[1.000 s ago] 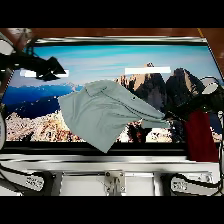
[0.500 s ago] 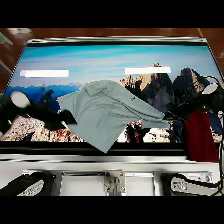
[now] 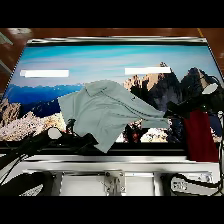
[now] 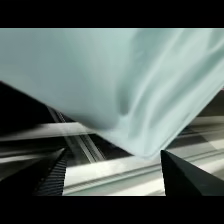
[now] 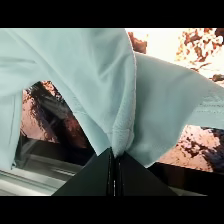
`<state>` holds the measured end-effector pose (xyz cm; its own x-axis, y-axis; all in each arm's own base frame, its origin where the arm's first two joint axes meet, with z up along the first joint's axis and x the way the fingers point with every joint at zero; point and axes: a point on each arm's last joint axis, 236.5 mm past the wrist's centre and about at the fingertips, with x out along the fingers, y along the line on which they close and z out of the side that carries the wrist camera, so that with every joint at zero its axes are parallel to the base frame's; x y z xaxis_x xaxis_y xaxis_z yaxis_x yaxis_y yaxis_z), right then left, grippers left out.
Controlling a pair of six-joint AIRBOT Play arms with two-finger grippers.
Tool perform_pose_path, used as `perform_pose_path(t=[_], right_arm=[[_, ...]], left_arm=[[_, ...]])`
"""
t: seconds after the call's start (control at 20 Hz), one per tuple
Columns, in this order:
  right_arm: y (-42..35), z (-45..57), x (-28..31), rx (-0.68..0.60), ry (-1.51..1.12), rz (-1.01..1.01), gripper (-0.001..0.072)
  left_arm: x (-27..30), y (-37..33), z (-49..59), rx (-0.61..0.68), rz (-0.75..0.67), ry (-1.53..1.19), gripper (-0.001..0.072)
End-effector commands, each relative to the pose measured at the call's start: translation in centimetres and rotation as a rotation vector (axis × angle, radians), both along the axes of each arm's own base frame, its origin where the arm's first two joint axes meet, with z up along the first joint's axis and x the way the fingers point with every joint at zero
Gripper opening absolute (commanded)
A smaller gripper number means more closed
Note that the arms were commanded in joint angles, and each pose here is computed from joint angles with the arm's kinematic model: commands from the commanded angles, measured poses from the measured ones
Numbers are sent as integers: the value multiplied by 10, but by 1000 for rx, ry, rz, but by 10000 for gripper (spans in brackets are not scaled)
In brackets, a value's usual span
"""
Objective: Fold the shirts.
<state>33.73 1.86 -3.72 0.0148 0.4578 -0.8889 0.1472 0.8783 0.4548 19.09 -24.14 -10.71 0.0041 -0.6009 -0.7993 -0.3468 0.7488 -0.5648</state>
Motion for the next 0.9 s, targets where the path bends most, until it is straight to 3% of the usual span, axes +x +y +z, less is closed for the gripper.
perform_pose_path(t=[0.0, 0.1, 0.15, 0.35, 0.5, 0.65, 0.75, 0.85], right_arm=[[-1, -1, 2, -3, -8, -5, 55], [0, 0, 2, -2, -6, -8, 56], [0, 0, 2, -1, -5, -7, 55], [7, 13, 6, 27, -47, -14, 55], [14, 87, 33, 29, -323, -7, 55], [19, 244, 51, -35, -804, -19, 55], [14, 386, 34, -125, -1240, -109, 55], [1, 527, -27, -211, -1697, -268, 54]], left_arm=[[7, -9, -20, 21, 36, 9, 650], [29, -14, -13, 16, 44, -66, 190], [41, -19, -3, 4, 11, -133, 49], [86, -47, 73, -48, -191, -430, 34], [114, -32, 187, 58, -340, -749, 33], [127, 38, 349, 275, -220, -1092, 34], [100, 77, 471, 270, -81, -1365, 34], [52, 107, 564, 191, 34, -1575, 34]])
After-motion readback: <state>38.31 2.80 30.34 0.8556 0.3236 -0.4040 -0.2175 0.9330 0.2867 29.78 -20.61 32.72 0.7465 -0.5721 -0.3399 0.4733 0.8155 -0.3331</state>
